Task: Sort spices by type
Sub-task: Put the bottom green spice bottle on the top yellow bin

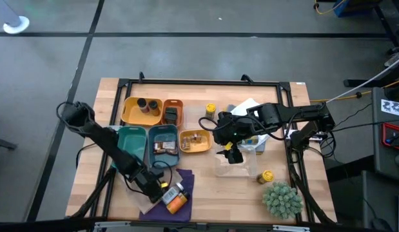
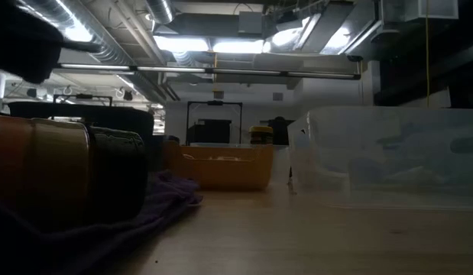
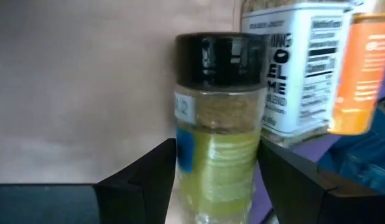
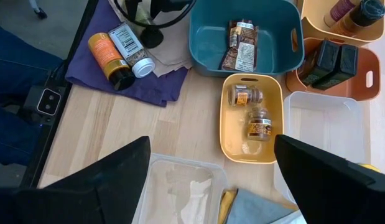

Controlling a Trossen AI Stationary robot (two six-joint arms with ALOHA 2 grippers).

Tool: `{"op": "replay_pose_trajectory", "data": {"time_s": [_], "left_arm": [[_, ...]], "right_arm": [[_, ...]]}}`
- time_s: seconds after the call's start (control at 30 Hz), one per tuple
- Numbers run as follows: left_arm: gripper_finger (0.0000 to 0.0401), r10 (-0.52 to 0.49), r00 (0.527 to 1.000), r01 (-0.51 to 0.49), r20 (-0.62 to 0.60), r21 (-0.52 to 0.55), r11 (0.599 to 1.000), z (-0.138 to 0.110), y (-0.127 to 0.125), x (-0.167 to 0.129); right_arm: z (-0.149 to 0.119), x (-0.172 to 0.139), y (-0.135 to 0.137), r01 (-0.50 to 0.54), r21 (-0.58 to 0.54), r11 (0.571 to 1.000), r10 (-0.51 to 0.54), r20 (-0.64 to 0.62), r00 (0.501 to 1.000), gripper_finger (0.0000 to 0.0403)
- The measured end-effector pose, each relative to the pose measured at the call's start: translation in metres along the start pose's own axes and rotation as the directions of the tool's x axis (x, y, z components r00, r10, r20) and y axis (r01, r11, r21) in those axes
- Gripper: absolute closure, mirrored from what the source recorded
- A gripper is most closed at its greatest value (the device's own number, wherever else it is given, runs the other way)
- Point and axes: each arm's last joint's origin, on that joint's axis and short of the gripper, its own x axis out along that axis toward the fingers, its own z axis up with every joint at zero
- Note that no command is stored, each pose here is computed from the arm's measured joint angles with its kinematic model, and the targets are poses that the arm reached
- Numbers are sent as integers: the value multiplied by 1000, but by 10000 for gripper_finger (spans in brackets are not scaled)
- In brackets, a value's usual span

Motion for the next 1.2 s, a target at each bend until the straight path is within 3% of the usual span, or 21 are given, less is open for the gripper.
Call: {"op": "replay_pose_trajectory", "data": {"time_s": [0.4,0.57,0.77,0.93,1.2], "left_arm": [[191,-5,1000,5,-1,141,990,1,-2,23],[192,6,1000,-5,-2,151,988,1,-1,26],[242,9,1000,-9,-2,150,989,1,0,26],[286,-15,1000,14,4,148,989,2,-2,18],[285,-126,992,121,32,118,986,8,-8,-18]], "right_arm": [[0,0,0,0,0,1000,0,0,1000,61],[0,0,0,0,0,1000,0,-1,1000,61],[-3,-4,0,0,-2,1000,0,-17,1000,61],[-10,-30,-1,40,-8,999,-39,21,999,61],[-19,-67,-5,142,-14,990,-140,99,985,61]]}}
